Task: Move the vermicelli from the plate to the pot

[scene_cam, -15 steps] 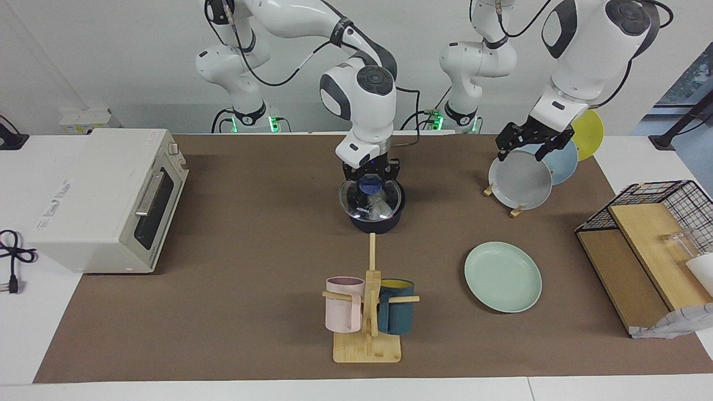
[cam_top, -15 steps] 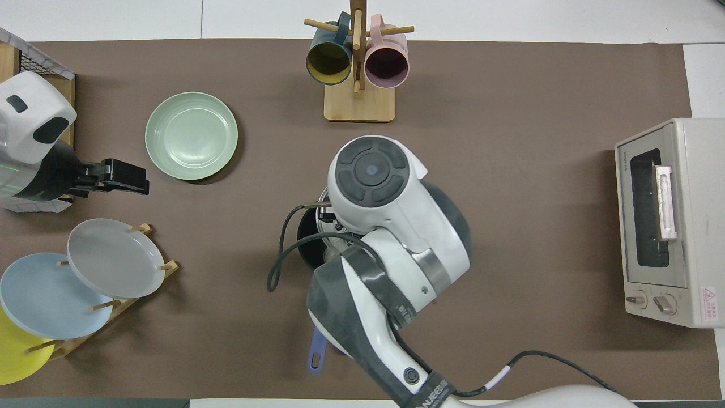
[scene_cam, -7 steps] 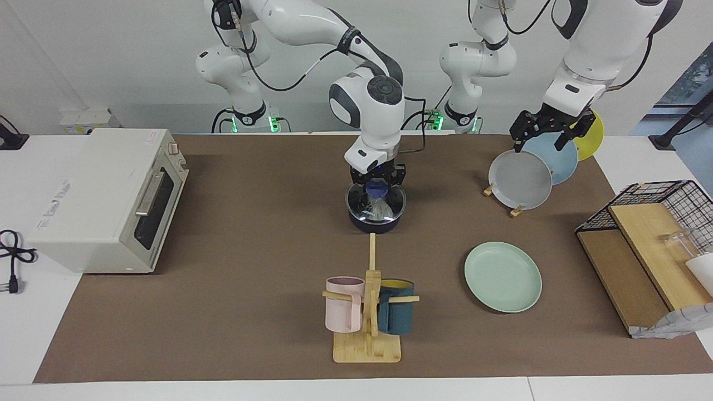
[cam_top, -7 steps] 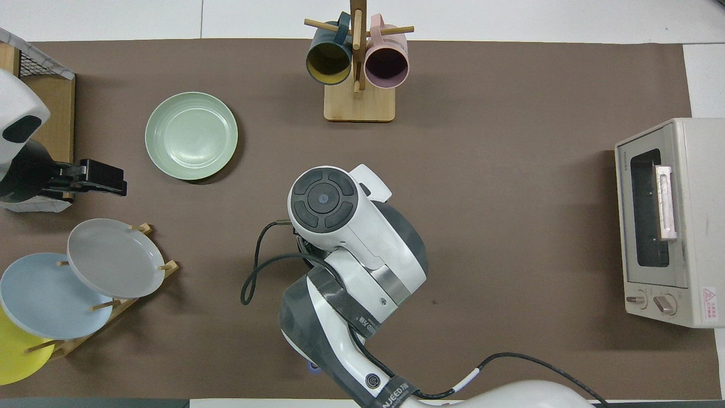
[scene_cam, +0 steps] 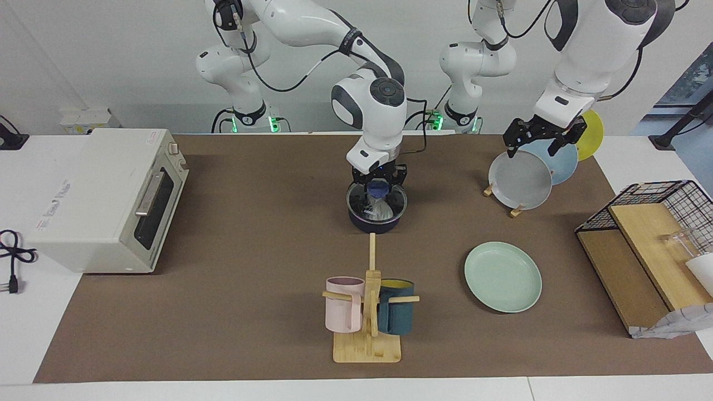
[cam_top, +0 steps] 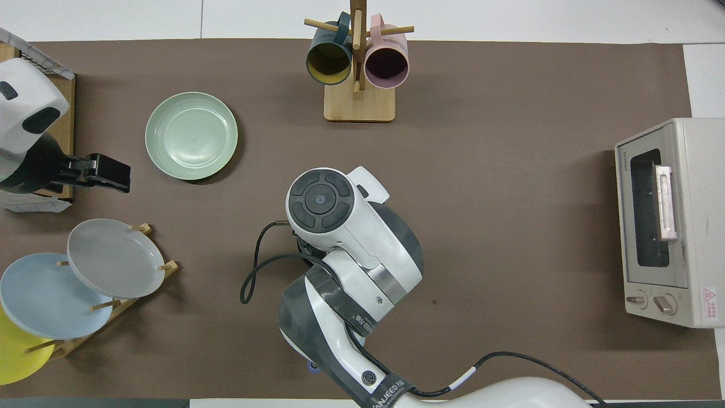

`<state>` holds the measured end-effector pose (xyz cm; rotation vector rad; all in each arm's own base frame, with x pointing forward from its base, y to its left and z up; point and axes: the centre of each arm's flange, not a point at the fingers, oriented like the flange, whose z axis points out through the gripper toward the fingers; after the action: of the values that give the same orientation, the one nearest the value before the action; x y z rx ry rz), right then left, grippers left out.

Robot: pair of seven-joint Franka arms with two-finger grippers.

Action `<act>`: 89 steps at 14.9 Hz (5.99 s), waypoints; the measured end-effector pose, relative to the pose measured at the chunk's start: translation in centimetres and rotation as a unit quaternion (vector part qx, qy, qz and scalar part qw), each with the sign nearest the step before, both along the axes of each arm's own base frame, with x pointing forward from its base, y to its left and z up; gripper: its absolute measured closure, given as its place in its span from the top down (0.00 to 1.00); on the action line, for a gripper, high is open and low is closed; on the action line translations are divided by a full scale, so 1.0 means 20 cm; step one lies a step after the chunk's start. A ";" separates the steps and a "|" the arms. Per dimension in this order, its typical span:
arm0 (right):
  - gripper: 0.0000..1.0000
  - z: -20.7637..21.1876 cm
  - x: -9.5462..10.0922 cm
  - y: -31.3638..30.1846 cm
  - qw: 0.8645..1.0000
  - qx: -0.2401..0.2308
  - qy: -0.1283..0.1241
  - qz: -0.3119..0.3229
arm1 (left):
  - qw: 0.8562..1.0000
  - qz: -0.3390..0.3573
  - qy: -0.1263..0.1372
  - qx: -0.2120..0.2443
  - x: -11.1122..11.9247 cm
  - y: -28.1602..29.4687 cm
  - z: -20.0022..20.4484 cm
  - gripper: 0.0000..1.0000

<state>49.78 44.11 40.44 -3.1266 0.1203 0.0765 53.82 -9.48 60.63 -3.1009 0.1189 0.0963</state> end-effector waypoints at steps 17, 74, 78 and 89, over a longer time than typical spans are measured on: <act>0.67 -0.02 0.00 -0.02 0.999 0.006 0.028 -0.023 | 1.000 0.006 -0.020 -0.010 0.03 0.02 -0.02 1.00; 1.00 0.94 0.20 -2.17 0.997 -0.022 0.045 0.060 | 0.999 0.022 -0.020 -0.023 0.04 0.09 -0.02 1.00; 1.00 0.93 0.21 -2.17 0.997 -0.024 0.048 0.060 | 0.999 0.022 -0.020 -0.023 0.04 0.09 -0.02 1.00; 1.00 0.92 0.21 -2.28 0.998 -0.023 0.050 0.040 | 0.999 0.022 -0.020 -0.023 0.04 0.09 -0.02 1.00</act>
<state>53.94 -1.54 58.85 -3.1729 -0.0014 0.2348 54.55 -7.73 60.20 -3.1505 0.0533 0.0346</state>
